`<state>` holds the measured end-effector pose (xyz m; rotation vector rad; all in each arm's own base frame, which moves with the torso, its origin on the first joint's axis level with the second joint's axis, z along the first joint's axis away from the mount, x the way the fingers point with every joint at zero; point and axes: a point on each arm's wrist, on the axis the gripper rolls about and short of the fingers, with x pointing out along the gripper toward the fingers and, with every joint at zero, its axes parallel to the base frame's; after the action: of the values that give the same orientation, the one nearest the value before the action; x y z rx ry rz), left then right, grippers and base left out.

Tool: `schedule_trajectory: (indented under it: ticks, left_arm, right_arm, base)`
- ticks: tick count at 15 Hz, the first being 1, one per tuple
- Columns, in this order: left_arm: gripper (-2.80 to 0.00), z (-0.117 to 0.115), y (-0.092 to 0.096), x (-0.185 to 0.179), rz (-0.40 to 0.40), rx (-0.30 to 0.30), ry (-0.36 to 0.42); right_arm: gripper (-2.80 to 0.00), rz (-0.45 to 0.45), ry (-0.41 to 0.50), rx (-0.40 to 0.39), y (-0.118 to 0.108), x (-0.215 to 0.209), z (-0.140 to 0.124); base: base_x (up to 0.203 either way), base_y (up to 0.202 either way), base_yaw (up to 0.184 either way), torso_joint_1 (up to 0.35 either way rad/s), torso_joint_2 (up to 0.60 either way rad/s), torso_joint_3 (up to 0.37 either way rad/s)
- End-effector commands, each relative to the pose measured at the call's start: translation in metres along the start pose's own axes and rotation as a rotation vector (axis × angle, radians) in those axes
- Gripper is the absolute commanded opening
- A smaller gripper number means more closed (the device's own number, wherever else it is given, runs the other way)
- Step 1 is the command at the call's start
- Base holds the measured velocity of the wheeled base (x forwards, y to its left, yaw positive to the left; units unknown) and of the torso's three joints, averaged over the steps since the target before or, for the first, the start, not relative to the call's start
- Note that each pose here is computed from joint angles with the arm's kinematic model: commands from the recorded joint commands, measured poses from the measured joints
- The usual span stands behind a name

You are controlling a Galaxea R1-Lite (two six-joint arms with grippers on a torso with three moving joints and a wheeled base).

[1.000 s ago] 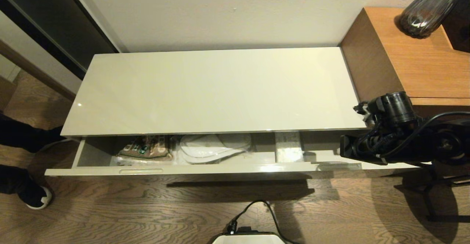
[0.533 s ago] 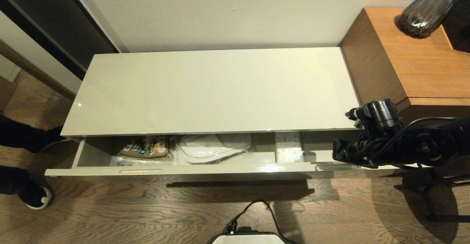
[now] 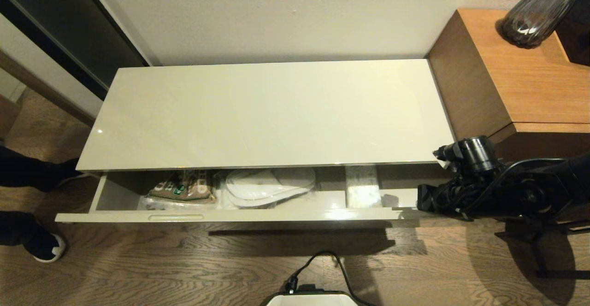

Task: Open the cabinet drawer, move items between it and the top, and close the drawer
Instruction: Open the drawer

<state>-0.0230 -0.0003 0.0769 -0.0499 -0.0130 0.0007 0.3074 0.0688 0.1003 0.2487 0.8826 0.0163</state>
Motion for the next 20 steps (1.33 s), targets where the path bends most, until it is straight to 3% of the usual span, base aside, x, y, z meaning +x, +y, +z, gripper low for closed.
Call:
schedule_trajectory:
  ticks: [1,15,20]
  left_arm:
    - [-2.8,0.0,0.0,0.0,0.001,-0.001,0.001]
    - [-2.8,0.0,0.0,0.0,0.001,-0.002,0.001]
    - [-2.8,0.0,0.0,0.0,0.001,-0.002,0.001]
  right_arm:
    - [-2.8,-0.002,-0.002,0.003,-0.002,-0.008,-0.004]
    - [-2.8,-0.041,0.159,0.069,-0.031,-0.024,-0.089]
    - [-2.8,-0.013,-0.094,0.066,-0.021,-0.037,-0.058]
  base:
    - [0.0,0.0,0.0,0.0,0.0,0.0]
    - [0.0,0.0,0.0,0.0,0.0,0.0]
    - [0.0,0.0,0.0,0.0,0.0,0.0]
